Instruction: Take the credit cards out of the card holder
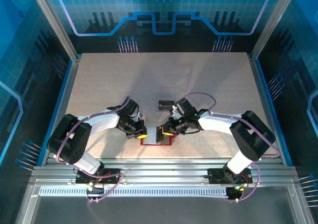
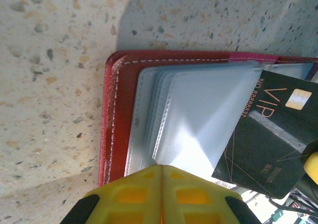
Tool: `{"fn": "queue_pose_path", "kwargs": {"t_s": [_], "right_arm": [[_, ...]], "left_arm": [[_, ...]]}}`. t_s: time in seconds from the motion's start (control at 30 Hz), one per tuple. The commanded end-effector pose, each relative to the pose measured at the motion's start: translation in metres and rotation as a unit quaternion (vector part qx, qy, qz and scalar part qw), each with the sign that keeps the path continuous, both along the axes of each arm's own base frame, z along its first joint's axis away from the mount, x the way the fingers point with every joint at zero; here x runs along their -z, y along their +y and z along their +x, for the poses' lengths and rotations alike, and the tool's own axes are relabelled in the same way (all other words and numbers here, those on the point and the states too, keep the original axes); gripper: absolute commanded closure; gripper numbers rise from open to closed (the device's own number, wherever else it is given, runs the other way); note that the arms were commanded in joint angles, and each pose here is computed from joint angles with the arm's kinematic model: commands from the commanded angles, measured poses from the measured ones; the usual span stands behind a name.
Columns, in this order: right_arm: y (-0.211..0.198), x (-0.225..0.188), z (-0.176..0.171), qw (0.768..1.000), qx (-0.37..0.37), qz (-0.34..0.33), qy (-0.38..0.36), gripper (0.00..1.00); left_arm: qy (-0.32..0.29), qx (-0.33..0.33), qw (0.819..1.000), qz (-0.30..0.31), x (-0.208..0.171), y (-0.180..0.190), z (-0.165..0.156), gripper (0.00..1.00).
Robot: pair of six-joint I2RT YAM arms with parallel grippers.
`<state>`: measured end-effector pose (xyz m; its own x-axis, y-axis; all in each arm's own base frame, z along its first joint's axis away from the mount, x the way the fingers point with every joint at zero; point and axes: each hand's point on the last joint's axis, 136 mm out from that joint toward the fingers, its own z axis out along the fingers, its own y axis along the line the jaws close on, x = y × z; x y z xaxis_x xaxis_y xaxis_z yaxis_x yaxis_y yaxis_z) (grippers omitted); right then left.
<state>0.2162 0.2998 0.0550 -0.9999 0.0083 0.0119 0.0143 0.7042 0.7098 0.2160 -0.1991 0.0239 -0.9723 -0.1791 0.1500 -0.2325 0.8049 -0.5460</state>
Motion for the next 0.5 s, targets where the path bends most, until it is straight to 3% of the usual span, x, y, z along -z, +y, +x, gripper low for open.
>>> {"fn": "queue_pose_path", "kwargs": {"t_s": [0.0, 0.47], "right_arm": [[0.0032, 0.0039, -0.0047, 1.000, -0.004, -0.002, 0.009, 0.88], [-0.0038, 0.0053, -0.0038, 1.000, 0.000, -0.026, 0.001, 0.93]], "left_arm": [[0.009, 0.002, 1.000, 0.022, 0.0053, 0.0077, -0.0039, 0.93], [0.007, 0.001, 1.000, 0.021, 0.0042, 0.0076, -0.0034, 0.93]]}}
